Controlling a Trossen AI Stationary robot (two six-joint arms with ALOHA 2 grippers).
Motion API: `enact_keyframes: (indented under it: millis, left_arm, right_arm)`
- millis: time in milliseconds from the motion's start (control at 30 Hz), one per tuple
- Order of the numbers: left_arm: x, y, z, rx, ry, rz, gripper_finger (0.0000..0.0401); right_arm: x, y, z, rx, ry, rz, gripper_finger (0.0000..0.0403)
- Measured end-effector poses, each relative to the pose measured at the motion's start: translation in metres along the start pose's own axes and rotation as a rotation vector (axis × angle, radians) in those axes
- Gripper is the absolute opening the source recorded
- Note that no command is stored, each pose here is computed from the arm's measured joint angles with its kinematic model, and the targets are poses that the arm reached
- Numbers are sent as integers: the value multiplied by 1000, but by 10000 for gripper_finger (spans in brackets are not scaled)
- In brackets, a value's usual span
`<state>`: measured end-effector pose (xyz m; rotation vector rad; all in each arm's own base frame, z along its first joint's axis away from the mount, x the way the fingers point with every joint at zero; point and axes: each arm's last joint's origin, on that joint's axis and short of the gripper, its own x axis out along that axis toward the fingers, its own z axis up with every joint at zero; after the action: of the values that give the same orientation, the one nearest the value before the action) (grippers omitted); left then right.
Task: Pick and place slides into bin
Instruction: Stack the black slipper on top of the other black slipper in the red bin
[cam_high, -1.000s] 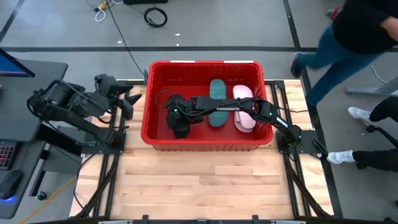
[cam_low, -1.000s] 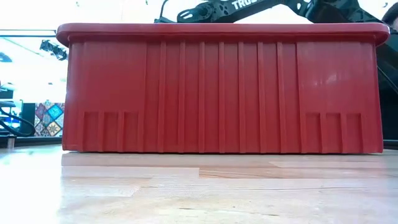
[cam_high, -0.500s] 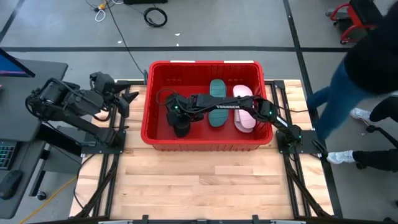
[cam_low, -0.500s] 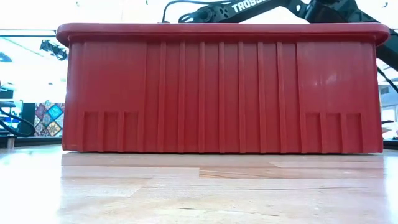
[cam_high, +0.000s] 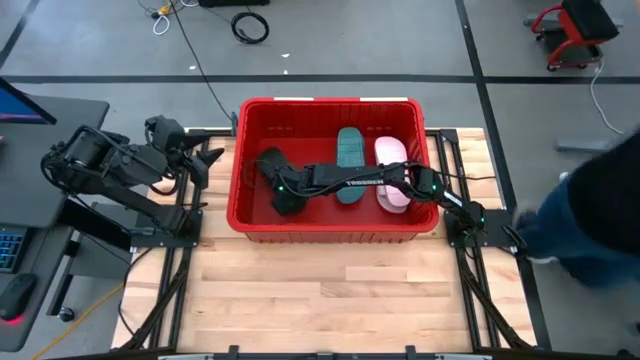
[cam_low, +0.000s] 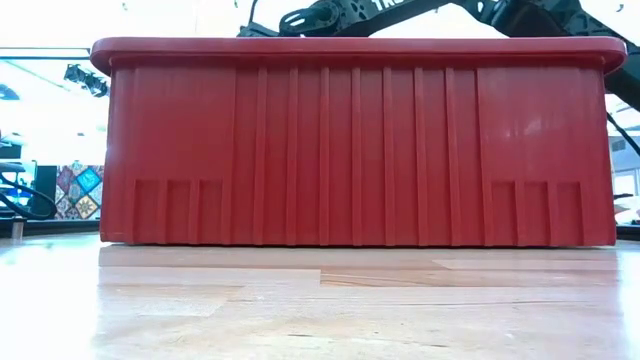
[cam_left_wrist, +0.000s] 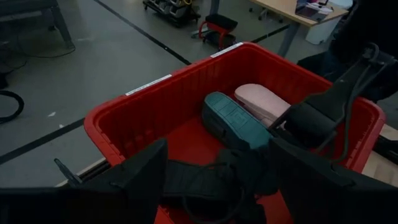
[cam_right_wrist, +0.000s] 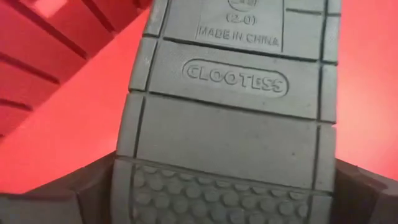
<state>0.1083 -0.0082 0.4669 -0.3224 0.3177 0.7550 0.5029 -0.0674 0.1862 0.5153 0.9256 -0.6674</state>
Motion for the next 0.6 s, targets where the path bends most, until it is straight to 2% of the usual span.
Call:
enact_keyframes:
  millis: [133, 267, 467, 600]
  left_arm:
    - [0, 0, 0, 1, 0, 0, 282]
    - [0, 0, 0, 2, 0, 0, 282]
    - [0, 0, 0, 7, 3, 3, 282]
    - [0, 1, -1, 13, 6, 6, 282]
  right_arm:
    - [-3, 6, -5, -76, -40, -52, 400]
    - [-4, 9, -9, -120, -22, -54, 400]
    - [-4, 9, -16, -13, 85, 5, 400]
    - [-5, 9, -23, 76, 235, 74, 400]
